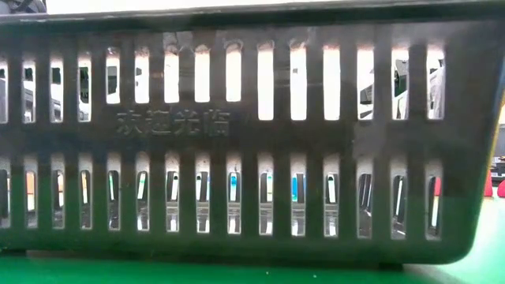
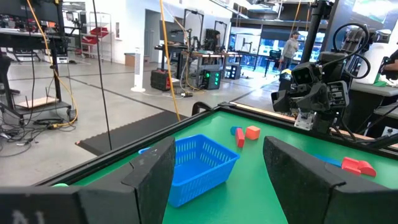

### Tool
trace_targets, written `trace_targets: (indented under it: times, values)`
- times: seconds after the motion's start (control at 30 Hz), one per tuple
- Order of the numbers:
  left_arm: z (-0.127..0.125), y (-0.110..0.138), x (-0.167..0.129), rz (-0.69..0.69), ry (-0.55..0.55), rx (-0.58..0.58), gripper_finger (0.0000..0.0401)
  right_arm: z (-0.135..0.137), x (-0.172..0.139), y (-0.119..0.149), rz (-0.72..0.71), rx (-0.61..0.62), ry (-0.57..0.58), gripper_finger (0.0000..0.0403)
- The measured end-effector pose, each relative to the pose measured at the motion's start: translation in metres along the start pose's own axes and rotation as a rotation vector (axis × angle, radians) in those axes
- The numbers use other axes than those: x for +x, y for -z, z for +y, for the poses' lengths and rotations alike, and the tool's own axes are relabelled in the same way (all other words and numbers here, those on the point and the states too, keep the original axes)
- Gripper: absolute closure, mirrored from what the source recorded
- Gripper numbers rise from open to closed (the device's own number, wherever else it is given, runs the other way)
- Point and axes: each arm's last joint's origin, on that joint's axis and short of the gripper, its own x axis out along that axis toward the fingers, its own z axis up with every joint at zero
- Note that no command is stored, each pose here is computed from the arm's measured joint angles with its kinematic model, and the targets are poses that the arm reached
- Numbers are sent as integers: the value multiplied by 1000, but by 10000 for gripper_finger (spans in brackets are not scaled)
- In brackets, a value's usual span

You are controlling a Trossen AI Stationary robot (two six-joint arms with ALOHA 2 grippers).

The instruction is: Sort & place blocks by color

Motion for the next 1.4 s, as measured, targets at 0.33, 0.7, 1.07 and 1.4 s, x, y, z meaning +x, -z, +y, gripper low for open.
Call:
trace_targets:
  times: [0.33, 0.7, 1.07, 1.4]
  values:
    - [0, 0, 0, 0, 0, 0, 157, 0, 0, 0, 0, 0, 0, 135]
    - [0, 0, 0, 0, 0, 0, 157, 0, 0, 0, 0, 0, 0, 135]
    - [0, 0, 0, 1, 0, 0, 157, 0, 0, 0, 0, 0, 0, 135]
    - [0, 0, 0, 0, 0, 0, 157, 0, 0, -3, -46, 4, 28, 135]
